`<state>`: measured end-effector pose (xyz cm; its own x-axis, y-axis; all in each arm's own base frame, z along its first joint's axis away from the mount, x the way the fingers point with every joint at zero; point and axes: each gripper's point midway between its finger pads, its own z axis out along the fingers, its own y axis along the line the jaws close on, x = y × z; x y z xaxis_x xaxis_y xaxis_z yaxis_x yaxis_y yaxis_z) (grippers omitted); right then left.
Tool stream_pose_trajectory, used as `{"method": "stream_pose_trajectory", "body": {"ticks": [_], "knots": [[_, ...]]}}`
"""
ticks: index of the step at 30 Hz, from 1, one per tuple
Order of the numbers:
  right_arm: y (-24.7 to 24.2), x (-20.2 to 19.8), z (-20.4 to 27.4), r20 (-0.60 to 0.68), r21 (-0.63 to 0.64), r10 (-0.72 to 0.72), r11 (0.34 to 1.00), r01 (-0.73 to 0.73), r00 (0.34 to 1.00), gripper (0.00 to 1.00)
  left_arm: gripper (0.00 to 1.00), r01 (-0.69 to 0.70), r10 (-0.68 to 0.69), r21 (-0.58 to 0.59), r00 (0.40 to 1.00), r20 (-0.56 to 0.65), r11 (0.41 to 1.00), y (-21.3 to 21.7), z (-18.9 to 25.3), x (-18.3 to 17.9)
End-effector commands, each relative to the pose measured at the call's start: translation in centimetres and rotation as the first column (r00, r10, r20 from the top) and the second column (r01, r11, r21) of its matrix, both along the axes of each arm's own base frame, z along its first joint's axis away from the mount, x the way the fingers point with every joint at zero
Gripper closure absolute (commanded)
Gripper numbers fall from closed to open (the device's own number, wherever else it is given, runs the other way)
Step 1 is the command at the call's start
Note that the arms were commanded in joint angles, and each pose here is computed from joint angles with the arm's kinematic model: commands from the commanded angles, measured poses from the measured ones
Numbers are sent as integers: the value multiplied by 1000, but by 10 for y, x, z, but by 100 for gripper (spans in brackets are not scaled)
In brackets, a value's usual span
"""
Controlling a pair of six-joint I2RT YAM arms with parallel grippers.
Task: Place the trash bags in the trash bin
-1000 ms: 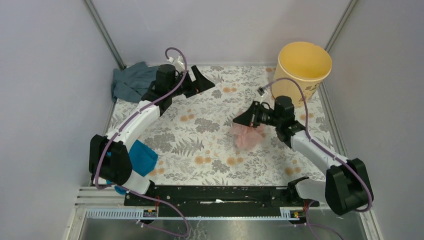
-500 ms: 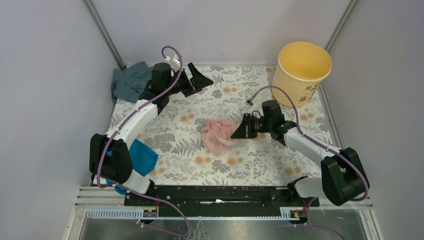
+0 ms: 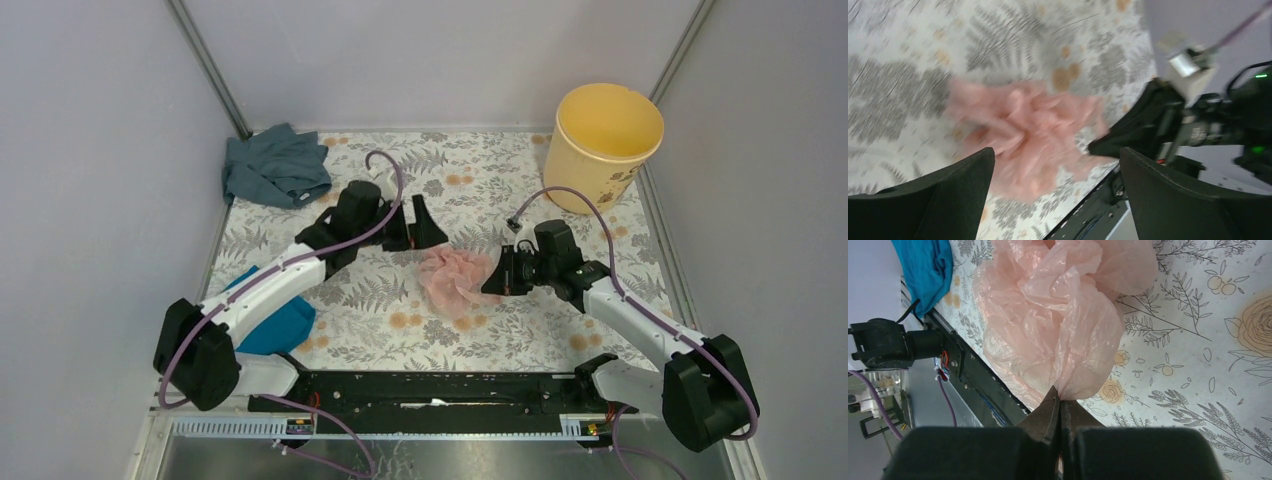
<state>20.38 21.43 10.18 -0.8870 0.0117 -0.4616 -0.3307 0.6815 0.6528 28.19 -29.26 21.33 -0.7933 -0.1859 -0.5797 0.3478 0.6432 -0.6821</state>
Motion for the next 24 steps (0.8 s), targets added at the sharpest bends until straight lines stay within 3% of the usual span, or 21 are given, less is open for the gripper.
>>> {"method": "stream_pose_trajectory", "body": {"ticks": [1, 4, 8, 16, 20, 24], "knots": [[-5, -2, -5, 41, -26, 15, 1000, -14, 999, 100, 1, -95, 98, 71, 994, -48, 993, 23, -40, -6], [-2, -7, -6, 33, -1, 39, 999, -39, 999, 100, 1, -109, 118, 97, 989, -92, 989, 27, -61, -10], [-2, -11, -10, 33, 5, 48, 999, -49, 998, 100, 1, -29, 33, 24, 984, -176, 999, 1, -76, -14], [0, -8, 23, 101, 37, 45, 998, -49, 994, 100, 9, -75, 122, 234, 973, -196, 969, -16, -134, -10], [0, 5, 87, 236, 100, -17, 995, -6, 972, 100, 28, -149, 202, 297, 967, -158, 943, -6, -149, -6], [-3, 16, 141, 362, 181, -117, 982, 53, 925, 100, 50, -181, 219, 251, 966, -134, 951, -5, -142, -5]]}}
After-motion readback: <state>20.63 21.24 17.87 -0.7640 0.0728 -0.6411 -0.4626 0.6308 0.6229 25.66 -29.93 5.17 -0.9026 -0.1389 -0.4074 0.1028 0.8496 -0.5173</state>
